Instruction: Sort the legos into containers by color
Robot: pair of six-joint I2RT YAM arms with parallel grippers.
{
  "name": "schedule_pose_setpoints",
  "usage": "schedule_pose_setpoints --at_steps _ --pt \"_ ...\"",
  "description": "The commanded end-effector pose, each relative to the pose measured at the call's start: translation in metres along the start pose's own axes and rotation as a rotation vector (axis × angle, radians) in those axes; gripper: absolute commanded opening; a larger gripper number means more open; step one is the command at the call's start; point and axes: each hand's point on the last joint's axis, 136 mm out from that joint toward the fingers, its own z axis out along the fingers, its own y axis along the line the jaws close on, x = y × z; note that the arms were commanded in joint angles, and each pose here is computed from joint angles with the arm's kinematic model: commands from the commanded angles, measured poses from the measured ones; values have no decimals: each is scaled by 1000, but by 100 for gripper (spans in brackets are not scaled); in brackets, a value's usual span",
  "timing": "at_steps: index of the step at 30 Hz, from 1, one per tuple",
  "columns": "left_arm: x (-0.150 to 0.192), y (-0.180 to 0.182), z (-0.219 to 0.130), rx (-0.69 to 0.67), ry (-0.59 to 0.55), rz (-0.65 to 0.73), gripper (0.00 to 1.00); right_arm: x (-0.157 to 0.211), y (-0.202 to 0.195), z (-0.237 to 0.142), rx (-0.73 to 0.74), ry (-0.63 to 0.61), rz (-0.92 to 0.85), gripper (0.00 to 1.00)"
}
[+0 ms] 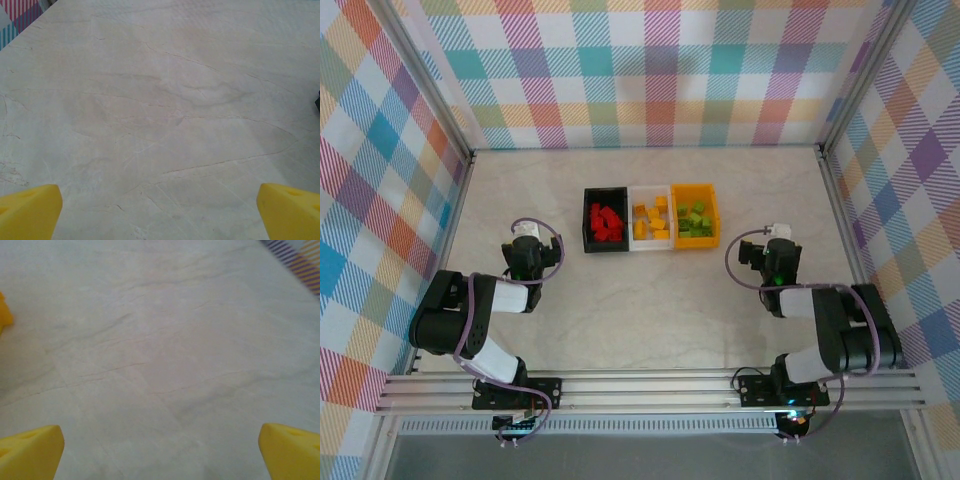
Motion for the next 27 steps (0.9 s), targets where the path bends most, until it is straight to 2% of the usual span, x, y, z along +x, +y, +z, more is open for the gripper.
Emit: schedule_pose_setpoints --at_steps 1,2,6,27 --pt "-14 2 1 1 -41 -35 100 -38 14 10 -138 -119 35 100" --pt "-14 1 1 3 -42 -35 100 -39 11 11 -134 -144 48 100" --pt "-14 2 1 1 -42 -35 100 -37 16 12 -163 -108 30 100" --pt "-13 2 2 1 -39 -34 100 -37 16 11 -164 -111 29 100"
